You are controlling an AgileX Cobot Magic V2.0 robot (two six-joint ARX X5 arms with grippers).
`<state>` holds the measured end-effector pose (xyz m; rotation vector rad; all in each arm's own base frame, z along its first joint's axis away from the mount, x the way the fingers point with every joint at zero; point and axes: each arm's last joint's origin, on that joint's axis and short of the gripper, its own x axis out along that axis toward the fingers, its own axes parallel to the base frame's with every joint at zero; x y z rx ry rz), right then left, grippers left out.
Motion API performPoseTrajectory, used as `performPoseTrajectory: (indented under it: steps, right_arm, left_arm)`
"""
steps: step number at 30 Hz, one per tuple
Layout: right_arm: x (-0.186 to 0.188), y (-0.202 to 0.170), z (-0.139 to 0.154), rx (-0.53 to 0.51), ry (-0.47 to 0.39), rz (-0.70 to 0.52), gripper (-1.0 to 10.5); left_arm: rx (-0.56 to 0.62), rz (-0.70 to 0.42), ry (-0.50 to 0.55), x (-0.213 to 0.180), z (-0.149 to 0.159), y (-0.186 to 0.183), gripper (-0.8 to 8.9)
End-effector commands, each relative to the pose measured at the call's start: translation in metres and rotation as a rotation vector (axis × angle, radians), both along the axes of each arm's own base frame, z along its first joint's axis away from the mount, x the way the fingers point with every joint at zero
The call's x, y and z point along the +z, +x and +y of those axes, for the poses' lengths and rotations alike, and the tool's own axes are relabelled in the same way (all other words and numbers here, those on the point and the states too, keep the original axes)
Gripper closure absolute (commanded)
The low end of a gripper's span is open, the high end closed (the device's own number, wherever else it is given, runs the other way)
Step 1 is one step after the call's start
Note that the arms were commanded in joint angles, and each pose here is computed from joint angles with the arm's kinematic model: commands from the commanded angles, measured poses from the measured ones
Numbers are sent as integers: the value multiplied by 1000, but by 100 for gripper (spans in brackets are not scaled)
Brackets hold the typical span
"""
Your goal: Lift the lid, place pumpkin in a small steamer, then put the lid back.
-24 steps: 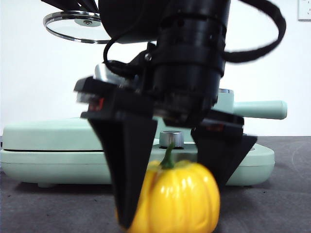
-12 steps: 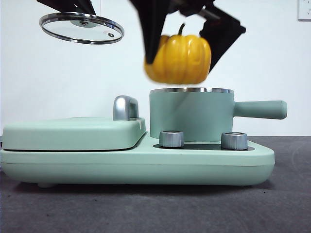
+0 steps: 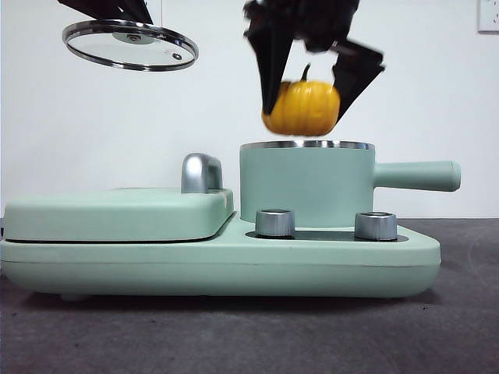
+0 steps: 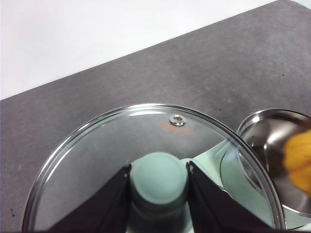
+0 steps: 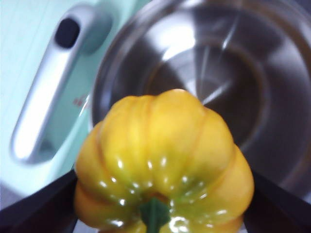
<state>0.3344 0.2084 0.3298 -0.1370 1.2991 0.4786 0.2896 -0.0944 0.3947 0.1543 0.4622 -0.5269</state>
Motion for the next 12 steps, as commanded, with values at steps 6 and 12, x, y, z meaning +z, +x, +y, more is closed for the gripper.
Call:
performPoseTrajectory:
  steps: [6, 12]
  right_arm:
    - [-43, 39, 8, 9, -89, 63, 599]
    - [-66, 48, 10, 13, -139, 99, 599]
  left_arm:
    - [-6, -55, -19, 13, -1, -2, 732]
    - [-6, -56, -19, 12, -1, -1, 732]
